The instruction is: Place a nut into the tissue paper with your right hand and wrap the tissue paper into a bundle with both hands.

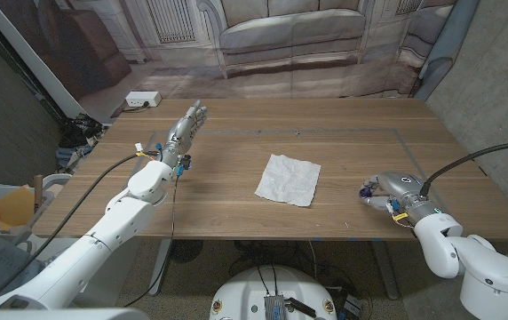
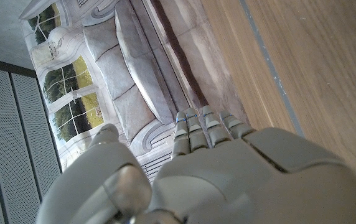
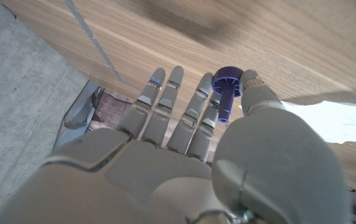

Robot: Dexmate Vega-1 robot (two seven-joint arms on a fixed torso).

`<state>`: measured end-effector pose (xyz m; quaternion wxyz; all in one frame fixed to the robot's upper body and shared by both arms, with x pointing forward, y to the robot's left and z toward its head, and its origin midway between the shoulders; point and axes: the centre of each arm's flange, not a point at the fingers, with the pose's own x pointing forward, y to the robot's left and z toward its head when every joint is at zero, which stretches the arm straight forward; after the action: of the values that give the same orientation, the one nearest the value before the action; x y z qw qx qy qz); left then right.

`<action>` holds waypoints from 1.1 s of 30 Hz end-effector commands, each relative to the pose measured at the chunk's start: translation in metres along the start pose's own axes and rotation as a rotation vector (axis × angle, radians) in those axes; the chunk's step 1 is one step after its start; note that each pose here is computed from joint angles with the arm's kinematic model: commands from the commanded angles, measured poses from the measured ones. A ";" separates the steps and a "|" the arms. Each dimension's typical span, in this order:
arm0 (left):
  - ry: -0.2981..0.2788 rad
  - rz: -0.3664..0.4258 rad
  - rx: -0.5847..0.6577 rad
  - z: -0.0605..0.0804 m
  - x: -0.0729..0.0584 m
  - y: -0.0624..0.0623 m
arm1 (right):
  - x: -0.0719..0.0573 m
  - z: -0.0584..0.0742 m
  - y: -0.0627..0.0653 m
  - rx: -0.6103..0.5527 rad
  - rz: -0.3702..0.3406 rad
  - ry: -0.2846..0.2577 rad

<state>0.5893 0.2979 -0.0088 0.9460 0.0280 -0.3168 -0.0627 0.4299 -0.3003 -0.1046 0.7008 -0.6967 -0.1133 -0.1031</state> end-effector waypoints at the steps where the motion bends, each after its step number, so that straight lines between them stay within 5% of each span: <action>1: -0.003 0.009 0.001 0.001 -0.002 0.002 | 0.011 0.014 -0.022 0.025 -0.048 -0.080; 33: -0.013 -0.058 0.000 0.002 -0.009 0.005 | 0.052 0.096 -0.047 0.038 -0.114 -0.383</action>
<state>0.5821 0.3008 -0.0074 0.9417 0.0368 -0.3243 -0.0812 0.4568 -0.2340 -0.0517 0.6889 -0.6790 -0.2508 -0.0391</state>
